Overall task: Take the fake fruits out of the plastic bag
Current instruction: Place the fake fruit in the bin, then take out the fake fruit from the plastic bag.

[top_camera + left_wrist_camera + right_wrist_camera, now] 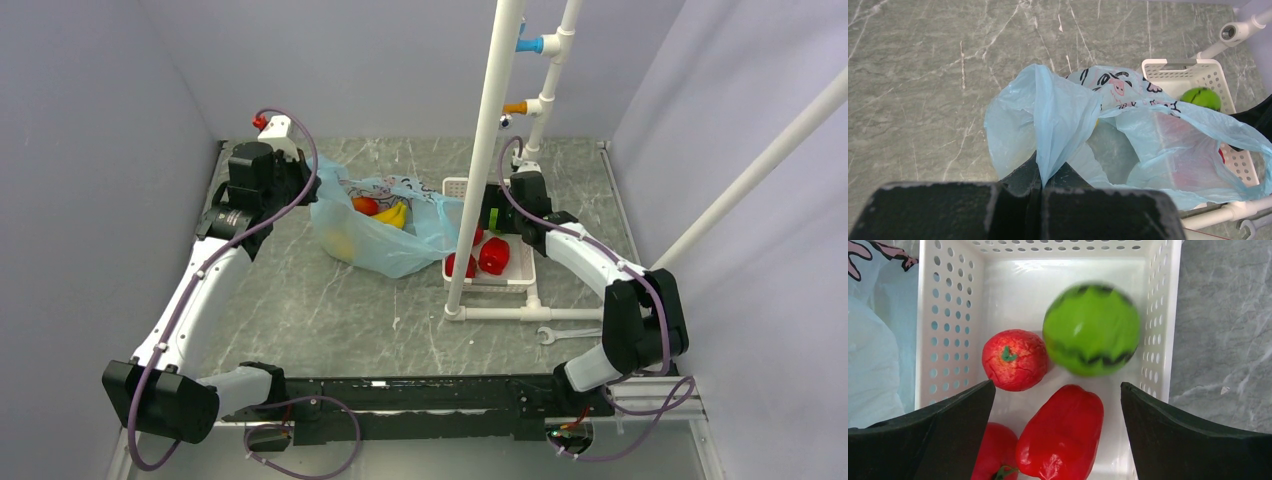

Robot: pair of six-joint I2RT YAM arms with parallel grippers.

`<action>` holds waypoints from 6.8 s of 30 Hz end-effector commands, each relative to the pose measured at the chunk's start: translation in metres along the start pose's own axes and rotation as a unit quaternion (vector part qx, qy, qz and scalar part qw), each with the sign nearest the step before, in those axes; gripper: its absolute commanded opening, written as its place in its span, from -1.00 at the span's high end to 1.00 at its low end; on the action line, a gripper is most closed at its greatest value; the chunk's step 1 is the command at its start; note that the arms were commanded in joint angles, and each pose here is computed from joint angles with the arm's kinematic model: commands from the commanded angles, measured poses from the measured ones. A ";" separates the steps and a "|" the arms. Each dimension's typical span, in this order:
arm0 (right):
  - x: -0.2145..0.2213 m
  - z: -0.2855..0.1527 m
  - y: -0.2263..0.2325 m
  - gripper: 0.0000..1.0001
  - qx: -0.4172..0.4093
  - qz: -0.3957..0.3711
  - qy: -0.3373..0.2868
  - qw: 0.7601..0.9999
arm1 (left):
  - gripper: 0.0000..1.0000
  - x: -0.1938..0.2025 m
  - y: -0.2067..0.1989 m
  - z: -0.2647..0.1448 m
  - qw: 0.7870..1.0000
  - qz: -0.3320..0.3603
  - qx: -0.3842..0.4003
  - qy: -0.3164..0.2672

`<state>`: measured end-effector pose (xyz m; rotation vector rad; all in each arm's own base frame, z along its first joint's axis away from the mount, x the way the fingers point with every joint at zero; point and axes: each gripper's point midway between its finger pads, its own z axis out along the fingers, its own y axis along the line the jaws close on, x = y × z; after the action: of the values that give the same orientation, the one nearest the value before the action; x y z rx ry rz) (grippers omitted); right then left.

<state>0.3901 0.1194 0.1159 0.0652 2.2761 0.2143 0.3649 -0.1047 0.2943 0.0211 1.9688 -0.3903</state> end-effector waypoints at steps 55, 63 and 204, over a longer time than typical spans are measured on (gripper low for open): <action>0.020 0.035 0.301 -0.18 -0.372 -0.174 0.023 0.912 | 1.00 -0.018 -0.005 -0.002 1.000 0.010 0.006 -0.023; 0.053 0.034 0.334 -0.37 -0.443 -0.209 0.062 0.870 | 1.00 -0.017 -0.003 -0.001 1.000 0.010 0.001 -0.023; -0.085 -0.100 0.137 0.39 -0.246 -0.049 -0.203 0.947 | 1.00 -0.018 -0.005 -0.004 1.000 0.004 0.008 -0.016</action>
<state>0.3614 0.2824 0.2780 -0.3613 1.7209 0.8829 0.3686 -0.1043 0.2779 0.0165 2.0274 -0.3772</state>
